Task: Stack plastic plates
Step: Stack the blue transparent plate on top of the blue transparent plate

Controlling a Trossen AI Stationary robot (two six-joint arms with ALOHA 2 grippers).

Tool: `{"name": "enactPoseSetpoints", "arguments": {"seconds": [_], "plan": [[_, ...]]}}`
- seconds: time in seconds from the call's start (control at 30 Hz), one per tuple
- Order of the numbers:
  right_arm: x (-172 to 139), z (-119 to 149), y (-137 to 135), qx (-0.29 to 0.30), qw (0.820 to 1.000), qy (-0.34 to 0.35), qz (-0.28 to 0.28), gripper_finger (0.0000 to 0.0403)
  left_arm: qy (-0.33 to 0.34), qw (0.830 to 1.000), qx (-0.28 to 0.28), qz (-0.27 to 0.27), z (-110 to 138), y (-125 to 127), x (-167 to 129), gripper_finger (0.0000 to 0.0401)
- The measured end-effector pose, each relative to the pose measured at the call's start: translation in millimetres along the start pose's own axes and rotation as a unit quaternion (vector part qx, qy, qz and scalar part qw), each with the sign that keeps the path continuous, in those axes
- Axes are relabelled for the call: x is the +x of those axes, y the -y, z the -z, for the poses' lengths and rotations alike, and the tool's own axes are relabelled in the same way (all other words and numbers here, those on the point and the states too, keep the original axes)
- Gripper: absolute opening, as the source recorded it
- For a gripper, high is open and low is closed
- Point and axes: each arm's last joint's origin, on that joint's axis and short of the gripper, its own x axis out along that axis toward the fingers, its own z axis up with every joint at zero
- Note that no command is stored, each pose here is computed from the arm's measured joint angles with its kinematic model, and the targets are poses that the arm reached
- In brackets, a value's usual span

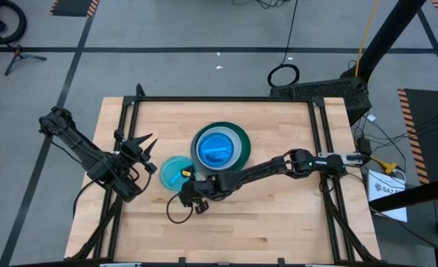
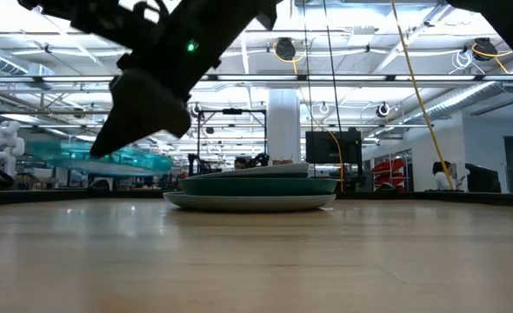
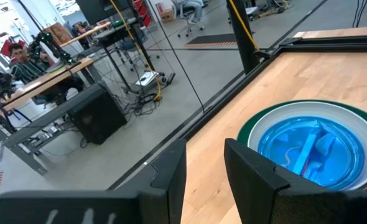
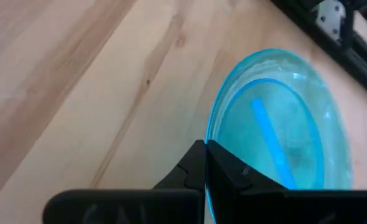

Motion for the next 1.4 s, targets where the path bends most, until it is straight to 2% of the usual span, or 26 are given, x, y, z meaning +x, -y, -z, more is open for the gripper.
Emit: {"name": "enactPoseSetpoints", "arguments": {"seconds": [0.33, 0.47, 0.73, 1.2, 1.33, 1.4], "plan": [[-31.9, -12.9, 14.5, -0.001, 1.0, 0.012, 0.018, 0.0, 0.0, 1.0, 0.0, 0.0, 0.0, 0.0, 0.0, 0.0118], [-43.8, -12.0, 18.9, -0.007, 0.999, -0.015, 0.034, 0.0, 0.0, 1.0, 0.0, 0.0, 0.0, 0.0, 0.0, 0.0118], [-67.4, 2.3, 31.4, -0.008, 0.991, -0.116, 0.068, 0.0, 0.0, 1.0, -0.002, 0.001, -0.1, 0.3, 0.0, 0.0118], [-83.9, 43.0, 73.3, 0.069, 0.964, -0.248, 0.072, 0.0, -0.01, 1.0, -0.001, 0.006, 0.2, 1.9, 0.0, 0.0118], [-84.3, 50.3, 83.0, 0.097, 0.958, -0.259, 0.073, 0.0, -0.013, 1.0, -0.001, 0.006, 0.4, 1.9, 0.0, 0.0118], [-83.3, 51.9, 85.1, 0.116, 0.959, -0.253, 0.05, 0.0, -0.013, 1.0, -0.001, 0.006, 0.3, 1.8, 0.0, 0.0118]]}}
